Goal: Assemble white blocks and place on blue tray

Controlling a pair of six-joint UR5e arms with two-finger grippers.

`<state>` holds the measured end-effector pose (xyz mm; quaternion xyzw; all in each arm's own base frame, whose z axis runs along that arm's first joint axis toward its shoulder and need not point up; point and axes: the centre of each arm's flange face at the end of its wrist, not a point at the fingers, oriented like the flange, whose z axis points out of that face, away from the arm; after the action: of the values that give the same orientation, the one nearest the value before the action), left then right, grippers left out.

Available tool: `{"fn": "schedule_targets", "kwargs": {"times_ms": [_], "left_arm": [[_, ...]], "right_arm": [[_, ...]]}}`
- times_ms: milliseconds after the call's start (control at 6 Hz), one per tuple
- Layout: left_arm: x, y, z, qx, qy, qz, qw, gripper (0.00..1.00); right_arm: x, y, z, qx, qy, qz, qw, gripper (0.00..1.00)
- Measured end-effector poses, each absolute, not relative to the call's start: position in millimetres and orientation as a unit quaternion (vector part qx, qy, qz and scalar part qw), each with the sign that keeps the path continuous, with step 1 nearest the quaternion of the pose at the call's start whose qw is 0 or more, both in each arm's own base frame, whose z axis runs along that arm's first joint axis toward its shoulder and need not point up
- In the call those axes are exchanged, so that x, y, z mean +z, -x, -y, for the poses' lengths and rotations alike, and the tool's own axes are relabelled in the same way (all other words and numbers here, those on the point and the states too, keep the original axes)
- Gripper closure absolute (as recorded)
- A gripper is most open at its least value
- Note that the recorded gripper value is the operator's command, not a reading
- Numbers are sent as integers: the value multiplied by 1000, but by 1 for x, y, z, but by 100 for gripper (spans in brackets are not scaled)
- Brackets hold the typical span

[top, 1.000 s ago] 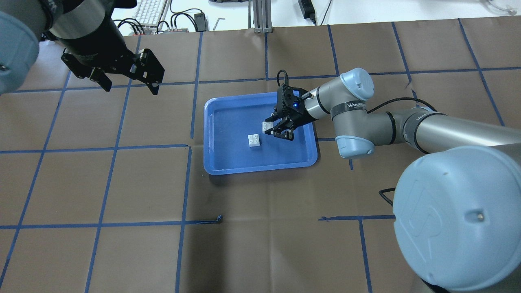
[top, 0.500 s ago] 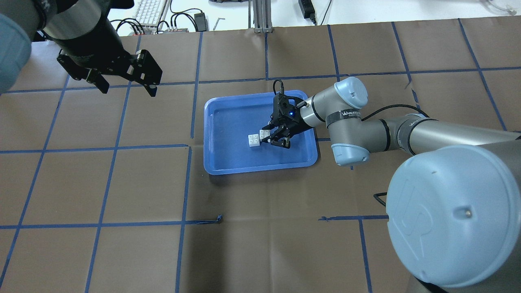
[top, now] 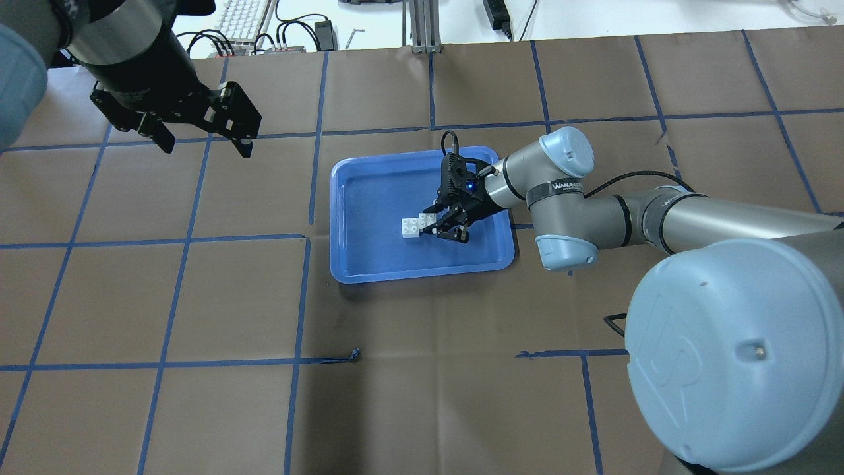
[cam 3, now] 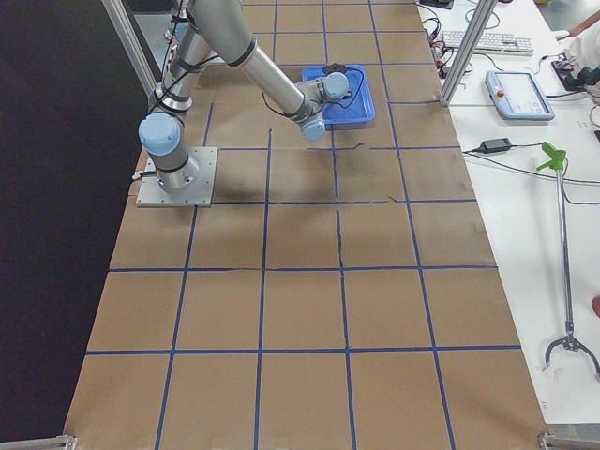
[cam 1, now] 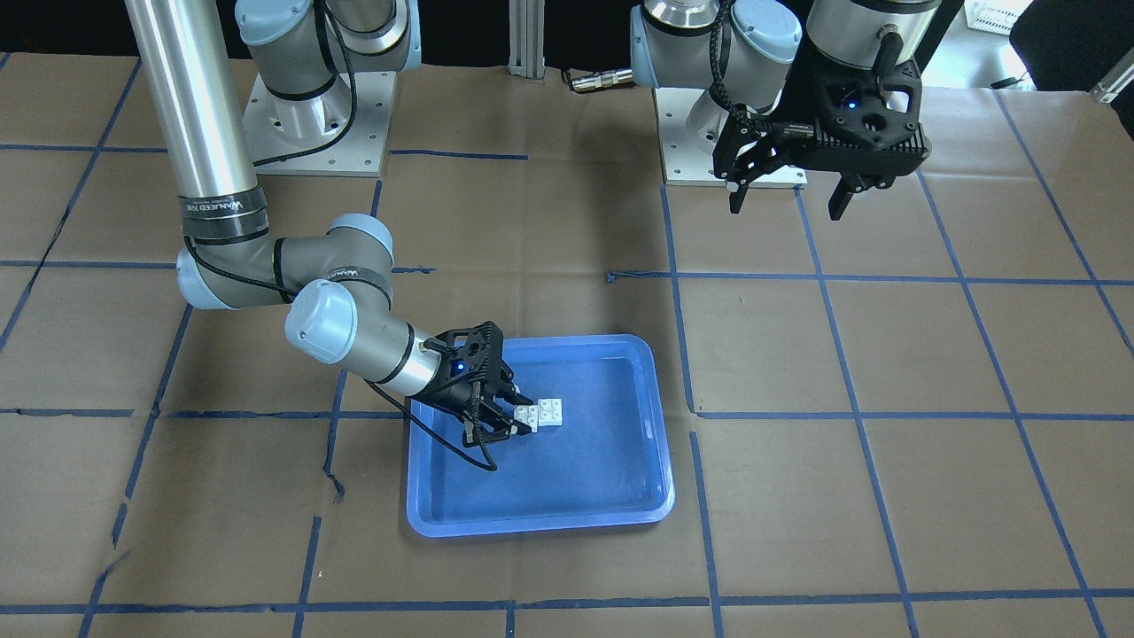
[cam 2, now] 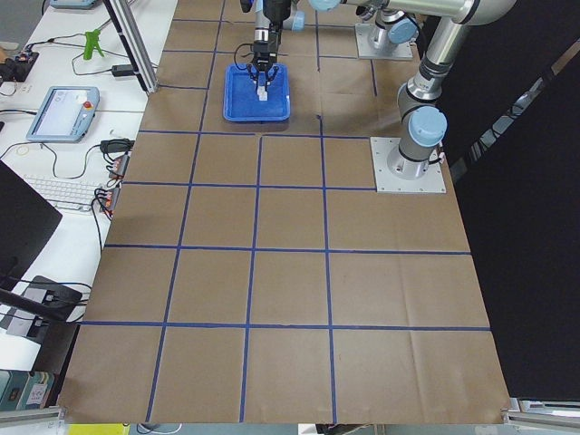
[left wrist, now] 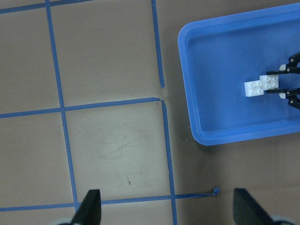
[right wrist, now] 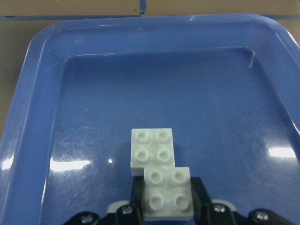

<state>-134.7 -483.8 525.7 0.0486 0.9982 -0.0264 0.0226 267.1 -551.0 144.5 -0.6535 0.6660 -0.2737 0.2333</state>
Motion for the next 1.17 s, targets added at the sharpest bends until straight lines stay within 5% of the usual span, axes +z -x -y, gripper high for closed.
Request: {"fn": "schedule_targets", "kwargs": {"times_ms": [1167], "left_arm": [[533,134,474,-25,-48,-998,24,1]], "right_arm": [[142,-272,538,-264,646,-674,242,82]]}}
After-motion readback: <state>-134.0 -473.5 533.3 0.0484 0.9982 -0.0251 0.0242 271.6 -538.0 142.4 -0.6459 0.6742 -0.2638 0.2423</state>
